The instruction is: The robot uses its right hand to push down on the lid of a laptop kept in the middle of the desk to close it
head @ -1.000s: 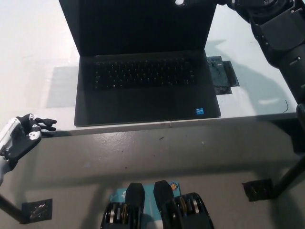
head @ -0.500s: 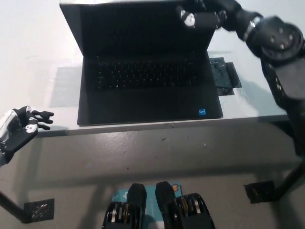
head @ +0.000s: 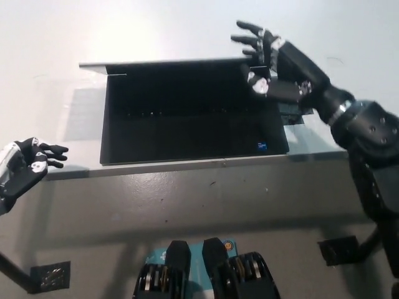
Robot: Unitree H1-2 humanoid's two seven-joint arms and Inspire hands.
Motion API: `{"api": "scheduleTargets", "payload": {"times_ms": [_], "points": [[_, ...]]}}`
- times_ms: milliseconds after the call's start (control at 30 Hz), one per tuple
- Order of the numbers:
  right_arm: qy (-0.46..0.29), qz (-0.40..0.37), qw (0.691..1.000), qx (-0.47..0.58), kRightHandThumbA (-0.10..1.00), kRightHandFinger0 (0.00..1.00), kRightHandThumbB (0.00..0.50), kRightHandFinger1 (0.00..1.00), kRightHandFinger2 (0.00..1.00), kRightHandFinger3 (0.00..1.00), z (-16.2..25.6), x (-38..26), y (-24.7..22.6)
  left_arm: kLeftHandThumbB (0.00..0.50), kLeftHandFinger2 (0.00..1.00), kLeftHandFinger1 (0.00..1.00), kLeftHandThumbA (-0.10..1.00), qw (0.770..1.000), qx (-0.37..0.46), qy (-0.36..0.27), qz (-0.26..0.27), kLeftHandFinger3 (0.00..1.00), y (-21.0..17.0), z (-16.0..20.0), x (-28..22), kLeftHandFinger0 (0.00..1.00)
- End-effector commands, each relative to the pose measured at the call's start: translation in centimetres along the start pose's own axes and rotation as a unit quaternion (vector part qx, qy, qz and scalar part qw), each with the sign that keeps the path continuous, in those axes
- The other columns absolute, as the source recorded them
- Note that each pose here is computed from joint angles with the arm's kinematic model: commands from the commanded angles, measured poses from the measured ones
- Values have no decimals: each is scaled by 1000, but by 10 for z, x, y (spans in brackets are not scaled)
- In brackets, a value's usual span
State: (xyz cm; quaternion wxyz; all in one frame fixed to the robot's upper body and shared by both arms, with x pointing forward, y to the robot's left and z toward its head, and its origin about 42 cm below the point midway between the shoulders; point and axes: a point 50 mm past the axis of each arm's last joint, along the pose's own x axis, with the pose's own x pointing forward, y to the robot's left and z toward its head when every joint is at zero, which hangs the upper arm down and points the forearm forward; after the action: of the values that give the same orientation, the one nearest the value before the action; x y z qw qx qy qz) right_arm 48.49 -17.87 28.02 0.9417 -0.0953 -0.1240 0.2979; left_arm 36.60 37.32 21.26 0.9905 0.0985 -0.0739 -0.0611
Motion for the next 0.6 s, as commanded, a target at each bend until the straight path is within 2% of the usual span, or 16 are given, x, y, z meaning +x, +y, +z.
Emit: {"api": "scheduleTargets", "payload": {"times_ms": [0, 100, 167, 200, 233, 400, 467, 567], "points": [[92, -20, 992, 86, 269, 1000, 329, 1000, 908, 1000, -40, -27, 6, 138, 579, 582, -100, 999, 32, -43, 3, 471, 19, 29, 10, 602], [86, -16, 988, 127, 200, 1000, 292, 1000, 940, 1000, -52, -39, 16, 145, 580, 585, -100, 999, 23, -38, 7, 462, 19, 29, 11, 608], [85, -14, 987, 138, 200, 1000, 277, 1000, 951, 1000, -59, -45, 21, 151, 574, 575, -100, 999, 20, -36, 6, 465, 19, 29, 11, 591], [83, -11, 987, 138, 206, 1000, 277, 1000, 957, 1000, -60, -47, 23, 152, 574, 576, -100, 999, 17, -36, 5, 466, 20, 28, 12, 591], [91, -14, 985, 146, 221, 1000, 303, 1000, 975, 1000, -64, -54, 30, 134, 572, 571, -100, 999, 22, -37, 5, 470, 19, 29, 12, 581], [103, -19, 983, 154, 255, 1000, 307, 1000, 975, 1000, -71, -67, 43, 127, 583, 577, -100, 999, 29, -41, 4, 477, 19, 30, 14, 579], [106, -16, 980, 169, 257, 1000, 279, 1000, 997, 1000, -82, -76, 53, 131, 577, 576, -100, 999, 22, -37, 8, 482, 19, 30, 14, 588], [122, -20, 973, 193, 232, 1000, 275, 1000, 994, 1000, -89, -83, 62, 134, 565, 564, -100, 999, 11, -41, 6, 474, 18, 30, 14, 574]]}}
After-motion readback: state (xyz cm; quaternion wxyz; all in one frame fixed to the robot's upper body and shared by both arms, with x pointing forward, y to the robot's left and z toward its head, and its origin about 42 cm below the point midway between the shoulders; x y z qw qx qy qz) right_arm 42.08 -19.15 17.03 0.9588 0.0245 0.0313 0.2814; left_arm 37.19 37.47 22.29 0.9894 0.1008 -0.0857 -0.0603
